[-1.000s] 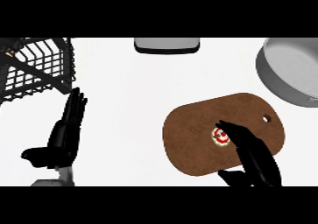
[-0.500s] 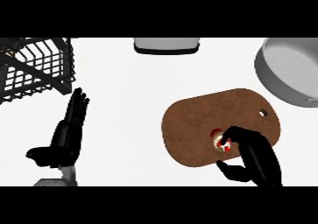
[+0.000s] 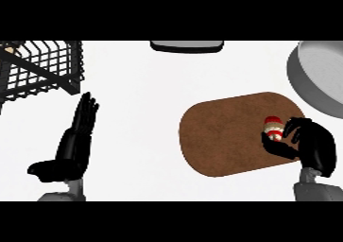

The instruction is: Pick the cupcake from the cutting board and place it in the pot

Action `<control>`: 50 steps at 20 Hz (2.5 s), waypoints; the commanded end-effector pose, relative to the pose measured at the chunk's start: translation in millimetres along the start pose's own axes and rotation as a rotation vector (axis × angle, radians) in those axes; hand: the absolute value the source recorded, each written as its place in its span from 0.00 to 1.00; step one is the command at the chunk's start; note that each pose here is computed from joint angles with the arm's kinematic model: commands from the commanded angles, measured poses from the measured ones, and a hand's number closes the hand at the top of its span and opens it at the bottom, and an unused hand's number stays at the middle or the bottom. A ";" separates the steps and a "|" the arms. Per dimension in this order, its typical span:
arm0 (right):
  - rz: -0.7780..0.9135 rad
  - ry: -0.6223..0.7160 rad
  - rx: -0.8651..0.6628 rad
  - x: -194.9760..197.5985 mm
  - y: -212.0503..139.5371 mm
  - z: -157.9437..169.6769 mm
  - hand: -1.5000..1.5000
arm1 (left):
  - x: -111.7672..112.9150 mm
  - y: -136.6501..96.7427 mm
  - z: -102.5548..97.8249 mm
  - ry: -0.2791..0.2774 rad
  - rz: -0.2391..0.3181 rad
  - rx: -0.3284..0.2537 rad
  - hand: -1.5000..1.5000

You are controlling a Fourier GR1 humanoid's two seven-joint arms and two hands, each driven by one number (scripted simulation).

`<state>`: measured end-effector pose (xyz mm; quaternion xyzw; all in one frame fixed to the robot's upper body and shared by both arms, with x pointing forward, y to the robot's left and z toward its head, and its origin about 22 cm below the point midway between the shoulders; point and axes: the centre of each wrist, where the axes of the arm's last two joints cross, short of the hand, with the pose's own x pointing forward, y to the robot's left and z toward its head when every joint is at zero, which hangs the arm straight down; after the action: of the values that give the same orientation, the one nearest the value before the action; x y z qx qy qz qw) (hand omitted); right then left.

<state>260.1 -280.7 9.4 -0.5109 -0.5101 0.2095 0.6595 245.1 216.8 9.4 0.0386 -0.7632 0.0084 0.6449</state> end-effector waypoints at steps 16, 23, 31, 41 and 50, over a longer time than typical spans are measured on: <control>0.220 0.929 -0.608 -2.3 -161.9 -150.7 1.00 | 18.6 -32.6 -13.3 -0.080 0.022 -0.192 0.50; 0.308 1.119 -0.718 7.8 -204.2 -176.3 1.00 | 19.7 -48.6 -16.6 -0.077 0.037 -0.228 0.50; 0.403 1.260 -0.768 10.7 -220.3 -192.9 1.00 | 19.5 -49.9 -19.2 -0.059 0.037 -0.203 0.50; 0.428 1.346 -0.732 23.9 -186.9 -202.9 1.00 | 12.8 -45.0 -17.3 -0.021 0.025 -0.151 0.50; 0.268 1.369 -0.585 17.5 -149.8 -202.3 1.00 | 7.0 -22.6 -20.8 -0.019 0.014 -0.093 0.50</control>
<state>402.1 -429.6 168.3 -0.7814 0.0088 -0.1104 0.6142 264.4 189.9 19.5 -0.0025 -0.7677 -0.0250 0.6403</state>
